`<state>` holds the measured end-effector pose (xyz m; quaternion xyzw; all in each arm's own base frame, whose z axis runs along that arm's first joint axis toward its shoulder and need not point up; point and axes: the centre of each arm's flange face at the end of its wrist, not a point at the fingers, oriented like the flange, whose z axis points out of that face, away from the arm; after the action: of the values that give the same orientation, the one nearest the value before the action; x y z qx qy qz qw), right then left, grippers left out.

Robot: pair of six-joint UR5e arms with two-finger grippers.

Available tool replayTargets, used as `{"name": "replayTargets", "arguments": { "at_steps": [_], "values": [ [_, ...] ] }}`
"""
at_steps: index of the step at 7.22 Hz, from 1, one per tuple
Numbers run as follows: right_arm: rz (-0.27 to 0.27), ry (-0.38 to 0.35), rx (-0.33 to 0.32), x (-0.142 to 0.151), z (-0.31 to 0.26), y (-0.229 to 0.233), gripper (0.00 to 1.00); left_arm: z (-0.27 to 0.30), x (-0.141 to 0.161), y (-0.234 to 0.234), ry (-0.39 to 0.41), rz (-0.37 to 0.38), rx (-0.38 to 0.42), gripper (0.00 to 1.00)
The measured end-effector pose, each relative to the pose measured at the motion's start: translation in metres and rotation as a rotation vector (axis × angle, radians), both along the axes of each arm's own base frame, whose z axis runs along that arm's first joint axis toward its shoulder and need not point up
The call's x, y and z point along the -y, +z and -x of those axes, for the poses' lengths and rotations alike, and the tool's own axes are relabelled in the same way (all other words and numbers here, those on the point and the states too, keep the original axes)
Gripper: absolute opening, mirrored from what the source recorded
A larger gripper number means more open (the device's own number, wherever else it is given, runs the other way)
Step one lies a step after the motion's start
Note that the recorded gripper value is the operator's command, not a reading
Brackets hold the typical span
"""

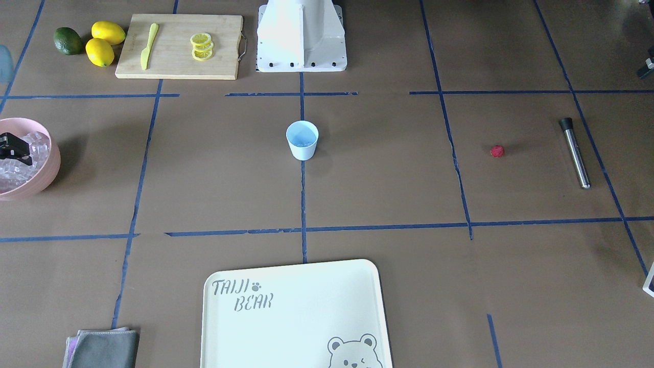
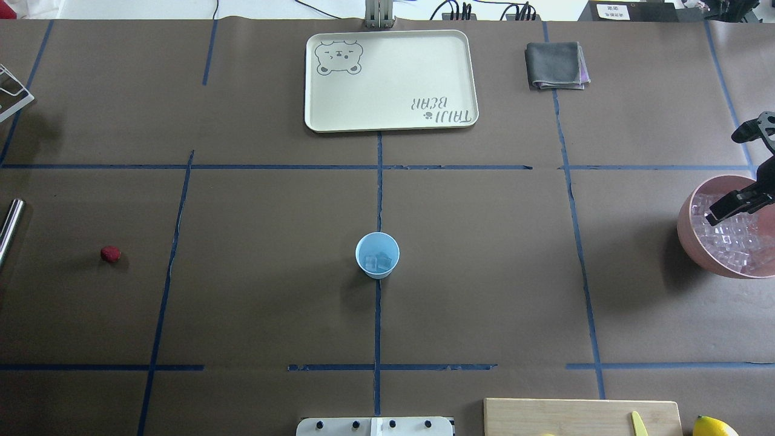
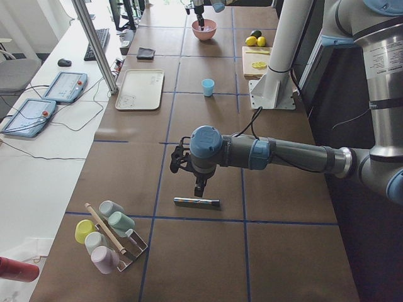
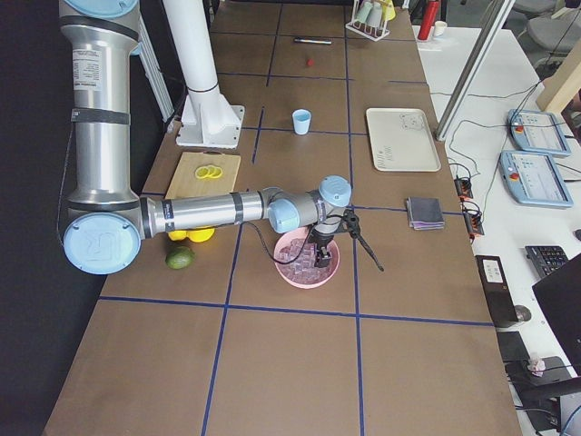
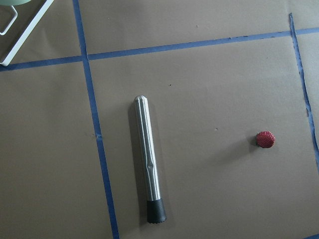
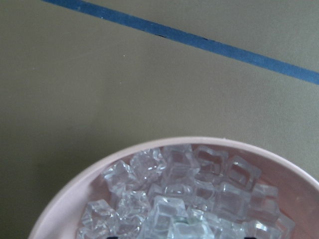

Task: Mash ice and strawberries in cup
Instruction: 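Lower the right gripper into the bowl and grasp a third ice cube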

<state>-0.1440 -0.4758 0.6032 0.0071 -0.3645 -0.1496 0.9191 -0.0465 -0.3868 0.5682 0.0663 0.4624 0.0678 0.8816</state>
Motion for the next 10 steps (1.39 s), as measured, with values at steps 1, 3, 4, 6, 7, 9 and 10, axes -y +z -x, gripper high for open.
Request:
{"name": "replayTargets", "arguments": {
  "at_steps": [1, 3, 4, 6, 7, 9, 10],
  "values": [
    [0.001, 0.000, -0.003, 0.000, 0.000, 0.001, 0.38, 0.000, 0.000, 0.000, 0.000, 0.000, 0.000, 1.00],
    [0.003, 0.001, -0.004, -0.001, 0.000, 0.002, 0.00, 0.000, 0.000, -0.001, 0.000, -0.002, 0.000, 1.00],
    [0.001, 0.001, -0.002, -0.001, -0.001, 0.001, 0.00, 0.000, 0.000, -0.002, 0.000, -0.004, 0.000, 1.00],
    [-0.010, 0.004, 0.008, -0.001, -0.002, -0.008, 0.00, 0.000, 0.000, -0.003, 0.000, -0.007, 0.000, 1.00],
    [-0.030, 0.009, 0.021, 0.000, -0.005, -0.027, 0.00, 0.000, 0.000, -0.004, 0.000, -0.008, 0.000, 1.00],
    [-0.057, 0.046, 0.047, -0.003, -0.007, -0.105, 0.00, 0.000, 0.000, -0.004, 0.000, -0.009, -0.001, 1.00],
    [-0.030, 0.100, 0.078, -0.005, 0.004, -0.152, 0.00, 0.000, 0.000, -0.004, 0.000, -0.008, -0.002, 1.00]
  ]
}}
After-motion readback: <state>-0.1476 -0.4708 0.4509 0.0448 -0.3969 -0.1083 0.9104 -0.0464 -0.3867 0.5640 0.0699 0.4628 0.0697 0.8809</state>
